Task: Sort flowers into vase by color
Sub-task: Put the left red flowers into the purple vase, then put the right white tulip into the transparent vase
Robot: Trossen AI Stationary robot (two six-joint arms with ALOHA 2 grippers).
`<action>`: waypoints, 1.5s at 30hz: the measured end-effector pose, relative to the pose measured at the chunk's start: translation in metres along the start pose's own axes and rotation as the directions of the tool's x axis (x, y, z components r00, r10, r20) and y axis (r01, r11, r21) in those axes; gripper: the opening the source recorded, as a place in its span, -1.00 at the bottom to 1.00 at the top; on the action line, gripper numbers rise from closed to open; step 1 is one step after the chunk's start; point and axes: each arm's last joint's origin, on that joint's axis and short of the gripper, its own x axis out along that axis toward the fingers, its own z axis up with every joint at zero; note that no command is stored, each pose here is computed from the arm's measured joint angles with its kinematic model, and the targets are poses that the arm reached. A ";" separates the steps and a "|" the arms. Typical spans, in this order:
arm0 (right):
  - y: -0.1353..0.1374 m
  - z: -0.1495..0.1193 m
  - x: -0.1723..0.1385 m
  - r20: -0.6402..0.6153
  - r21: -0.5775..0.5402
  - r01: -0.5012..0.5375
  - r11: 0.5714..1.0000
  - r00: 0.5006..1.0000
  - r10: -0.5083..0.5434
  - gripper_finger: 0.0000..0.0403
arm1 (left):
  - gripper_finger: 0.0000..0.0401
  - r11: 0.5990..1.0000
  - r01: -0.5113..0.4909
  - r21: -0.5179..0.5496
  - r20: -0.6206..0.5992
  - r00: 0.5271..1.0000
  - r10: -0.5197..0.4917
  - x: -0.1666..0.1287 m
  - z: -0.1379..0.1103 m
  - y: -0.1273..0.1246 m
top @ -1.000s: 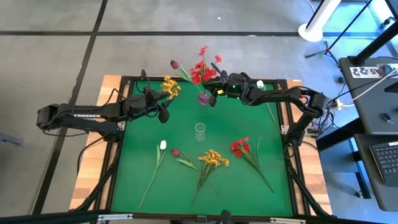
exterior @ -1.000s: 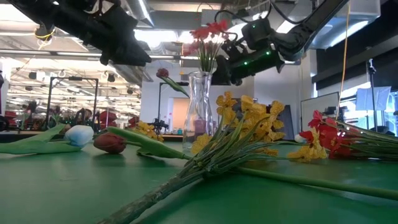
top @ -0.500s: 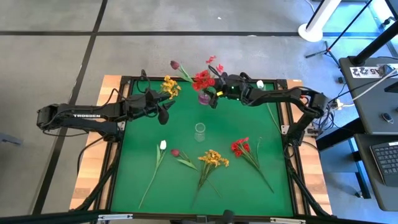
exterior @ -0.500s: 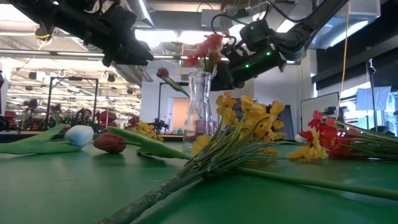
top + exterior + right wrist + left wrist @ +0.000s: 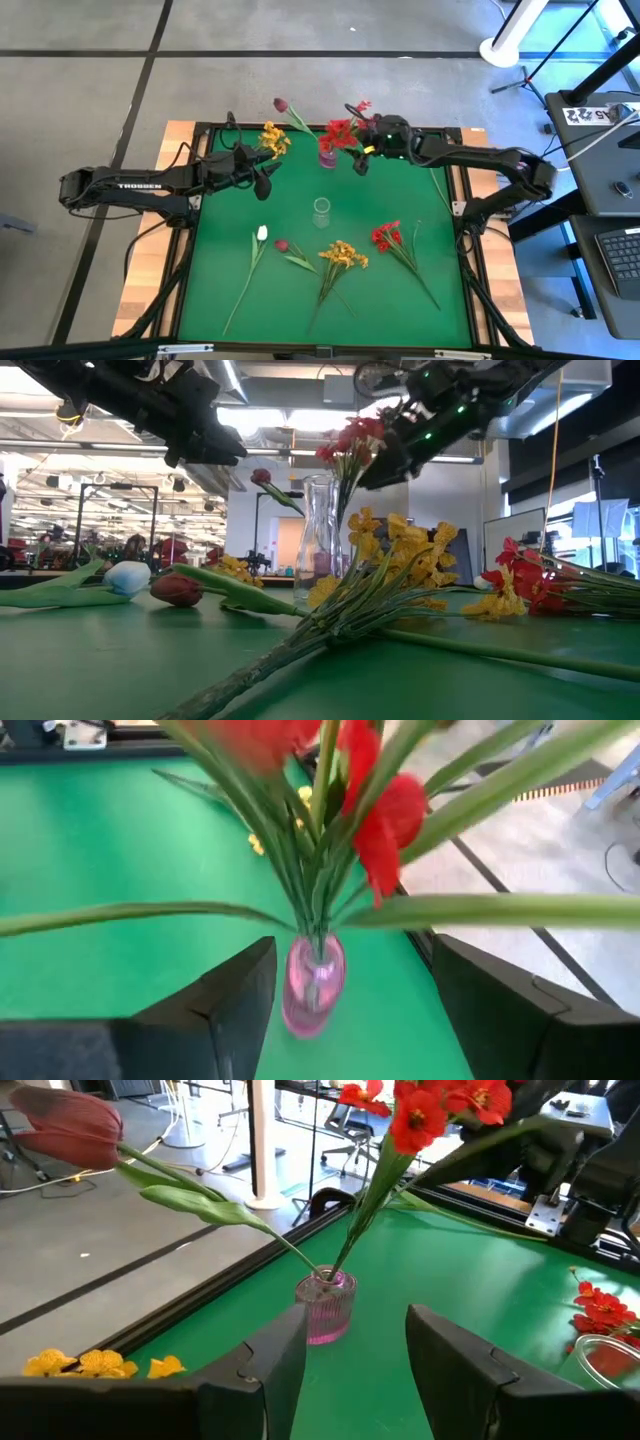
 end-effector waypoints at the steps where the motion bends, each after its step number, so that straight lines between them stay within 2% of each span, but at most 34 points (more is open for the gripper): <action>1: 0.000 0.001 -0.007 -0.015 0.001 0.002 1.000 1.000 -0.002 0.33 | -0.18 1.000 0.000 0.001 0.000 1.000 0.000 0.000 0.000 0.000; 7: -0.002 -0.002 -0.049 -0.155 -0.003 0.077 0.997 0.985 -0.076 0.33 | -0.18 1.000 0.002 0.005 0.012 1.000 -0.002 -0.001 0.007 -0.001; 10: -0.004 -0.005 -0.067 -0.221 0.027 0.153 0.988 0.965 -0.143 0.33 | -0.18 1.000 0.004 0.009 0.026 1.000 -0.005 -0.001 0.012 -0.002; 14: -0.006 -0.015 -0.085 -0.345 0.078 0.321 0.944 0.897 -0.277 0.33 | -0.18 1.000 0.005 0.025 0.030 1.000 -0.005 -0.001 0.014 -0.002; 19: -0.011 -0.029 -0.092 -0.476 0.122 0.460 0.879 0.805 -0.355 0.33 | -0.18 0.999 0.003 0.051 0.027 1.000 -0.005 -0.001 0.014 -0.002; 21: -0.017 -0.037 -0.091 -0.549 0.145 0.505 0.851 0.756 -0.356 0.33 | -0.18 0.999 0.003 0.053 0.027 1.000 -0.005 -0.001 0.014 -0.002; 24: -0.029 -0.053 -0.087 -0.664 0.151 0.582 0.799 0.658 -0.354 0.33 | -0.18 0.999 0.003 0.054 0.026 1.000 -0.005 -0.001 0.014 -0.002; 27: -0.043 -0.062 -0.081 -0.718 0.155 0.634 0.758 0.599 -0.355 0.33 | -0.18 0.998 0.002 0.057 0.017 1.000 -0.003 -0.001 0.013 -0.002; 30: -0.056 -0.070 -0.075 -0.744 0.186 0.651 0.736 0.582 -0.327 0.33 | -0.18 0.998 -0.002 0.067 -0.007 1.000 0.002 -0.001 0.011 -0.002; 36: -0.083 -0.094 -0.065 -0.820 0.215 0.681 0.700 0.516 -0.250 0.33 | -0.18 0.996 -0.008 0.084 -0.052 0.999 0.012 -0.002 0.006 -0.001; 42: -0.088 -0.137 -0.060 -0.832 0.294 0.658 0.694 0.533 -0.153 0.33 | -0.18 0.996 -0.011 0.091 -0.075 0.997 0.018 -0.002 0.004 0.000; 45: -0.085 -0.152 -0.059 -0.825 0.319 0.654 0.686 0.548 -0.139 0.33 | -0.18 0.996 -0.011 0.092 -0.076 0.997 0.018 -0.002 0.004 0.000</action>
